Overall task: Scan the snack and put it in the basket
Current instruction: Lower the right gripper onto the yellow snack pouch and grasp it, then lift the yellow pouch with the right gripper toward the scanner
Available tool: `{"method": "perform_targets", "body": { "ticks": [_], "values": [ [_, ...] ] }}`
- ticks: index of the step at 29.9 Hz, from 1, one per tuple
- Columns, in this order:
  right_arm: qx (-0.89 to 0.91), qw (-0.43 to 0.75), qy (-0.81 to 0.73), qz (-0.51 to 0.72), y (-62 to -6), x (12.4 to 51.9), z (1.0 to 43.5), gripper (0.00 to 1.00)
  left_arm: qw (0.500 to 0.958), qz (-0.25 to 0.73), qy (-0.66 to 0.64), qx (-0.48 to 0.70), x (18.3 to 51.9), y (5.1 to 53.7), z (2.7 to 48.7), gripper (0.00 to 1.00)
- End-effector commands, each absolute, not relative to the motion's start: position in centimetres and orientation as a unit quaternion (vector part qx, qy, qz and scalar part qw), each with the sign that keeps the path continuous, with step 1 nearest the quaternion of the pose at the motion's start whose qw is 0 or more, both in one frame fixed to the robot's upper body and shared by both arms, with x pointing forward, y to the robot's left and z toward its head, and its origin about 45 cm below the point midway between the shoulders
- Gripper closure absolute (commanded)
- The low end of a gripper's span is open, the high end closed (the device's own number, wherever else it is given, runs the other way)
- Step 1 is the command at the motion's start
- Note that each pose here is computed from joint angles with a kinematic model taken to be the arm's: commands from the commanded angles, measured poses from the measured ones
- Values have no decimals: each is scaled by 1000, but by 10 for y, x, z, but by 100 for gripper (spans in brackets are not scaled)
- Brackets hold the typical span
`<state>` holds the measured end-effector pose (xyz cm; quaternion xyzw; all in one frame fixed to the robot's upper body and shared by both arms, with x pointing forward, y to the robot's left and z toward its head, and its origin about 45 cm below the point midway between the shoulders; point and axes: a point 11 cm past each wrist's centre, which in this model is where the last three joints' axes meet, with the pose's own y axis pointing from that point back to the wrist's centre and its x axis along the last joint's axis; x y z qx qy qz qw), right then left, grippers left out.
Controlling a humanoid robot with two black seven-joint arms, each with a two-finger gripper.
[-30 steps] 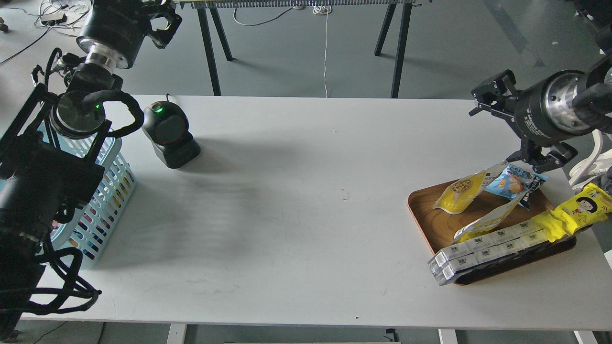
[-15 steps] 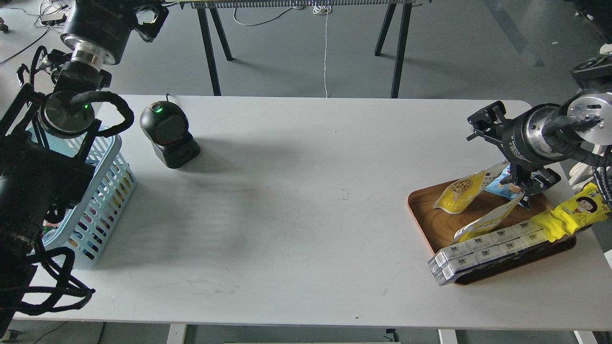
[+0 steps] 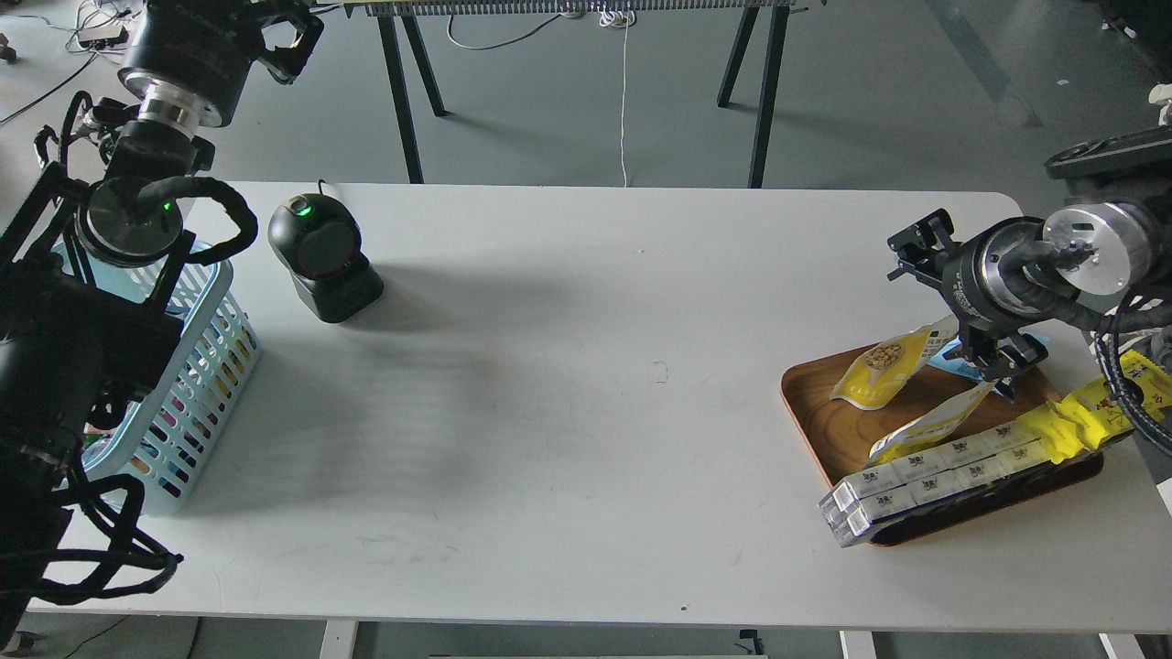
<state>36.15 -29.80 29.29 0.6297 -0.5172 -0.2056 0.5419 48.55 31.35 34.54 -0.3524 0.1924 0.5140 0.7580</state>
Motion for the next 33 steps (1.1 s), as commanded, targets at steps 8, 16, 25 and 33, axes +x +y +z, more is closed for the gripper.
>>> {"method": "perform_targets", "body": {
  "ticks": [8,16,25,33],
  "values": [
    [618,550,-520,-212,-305,360,280,48,756,517,194,-351,486,314,344,0],
    [616,557,-519,-204,-300,359,271,67,756,517,194,-351,486,314,344,0],
    [624,549,-518,-205,-294,361,271,100,756,518,194,-350,486,315,344,0],
    [626,549,-517,-198,-294,362,274,100,756,518,194,-350,486,315,344,0]
  ]
}}
